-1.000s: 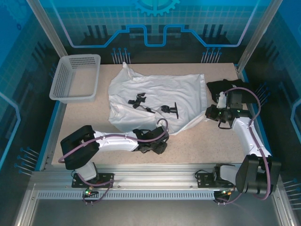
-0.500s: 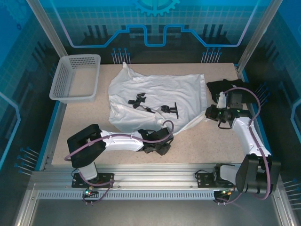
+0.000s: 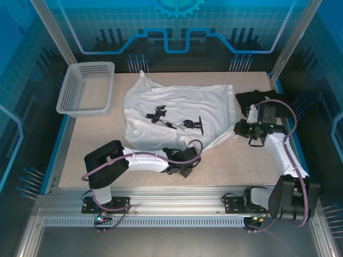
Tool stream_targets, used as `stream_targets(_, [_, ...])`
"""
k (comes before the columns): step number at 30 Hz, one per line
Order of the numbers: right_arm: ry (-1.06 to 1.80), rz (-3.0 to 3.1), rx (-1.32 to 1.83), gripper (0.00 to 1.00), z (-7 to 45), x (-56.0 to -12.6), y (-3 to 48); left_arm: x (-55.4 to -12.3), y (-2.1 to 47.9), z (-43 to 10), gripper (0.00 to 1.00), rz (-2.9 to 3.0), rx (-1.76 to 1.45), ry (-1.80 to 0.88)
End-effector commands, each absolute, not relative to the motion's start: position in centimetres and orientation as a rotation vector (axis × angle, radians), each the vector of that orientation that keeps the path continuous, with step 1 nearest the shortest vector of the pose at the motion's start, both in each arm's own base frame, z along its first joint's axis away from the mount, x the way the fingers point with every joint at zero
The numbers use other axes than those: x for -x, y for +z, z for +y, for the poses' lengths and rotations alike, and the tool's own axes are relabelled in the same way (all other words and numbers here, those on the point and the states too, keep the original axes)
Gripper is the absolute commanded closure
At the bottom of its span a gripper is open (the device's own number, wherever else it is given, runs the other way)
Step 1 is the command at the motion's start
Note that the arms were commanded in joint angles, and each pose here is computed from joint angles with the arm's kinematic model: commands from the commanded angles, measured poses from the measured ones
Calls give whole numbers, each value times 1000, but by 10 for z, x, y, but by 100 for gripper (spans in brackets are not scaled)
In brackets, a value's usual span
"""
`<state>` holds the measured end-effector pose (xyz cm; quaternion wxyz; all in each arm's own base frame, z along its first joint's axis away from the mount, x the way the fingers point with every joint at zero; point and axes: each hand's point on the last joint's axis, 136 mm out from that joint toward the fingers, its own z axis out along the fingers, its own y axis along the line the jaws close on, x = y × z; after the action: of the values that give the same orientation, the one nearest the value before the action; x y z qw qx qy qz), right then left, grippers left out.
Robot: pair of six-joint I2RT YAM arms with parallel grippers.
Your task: Fold the inside-out t-shirt
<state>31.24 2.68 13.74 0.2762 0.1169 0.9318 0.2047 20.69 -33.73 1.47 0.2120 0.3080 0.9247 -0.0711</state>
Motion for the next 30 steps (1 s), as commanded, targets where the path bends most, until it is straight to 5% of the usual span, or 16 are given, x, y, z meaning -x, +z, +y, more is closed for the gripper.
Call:
stream_targets(1, [568, 2513, -309, 100, 27, -310, 135, -193, 0, -324, 81, 2611, -930, -135])
stream_targets(5, [568, 2500, -312, 100, 27, -309, 139, -199, 17, -311, 100, 2557, -895, -124])
stream_targets(14, [504, 2356, -384, 100, 4, -311, 181, -246, 133, -214, 100, 2367, -420, -142])
stream_targets(22, [506, 2104, -279, 100, 9, -320, 307, -282, 338, -108, 100, 1905, 15, -134])
stream_targets(30, [246, 1840, -216, 100, -6, -245, 442, -210, 531, -34, 100, 1491, 93, -141])
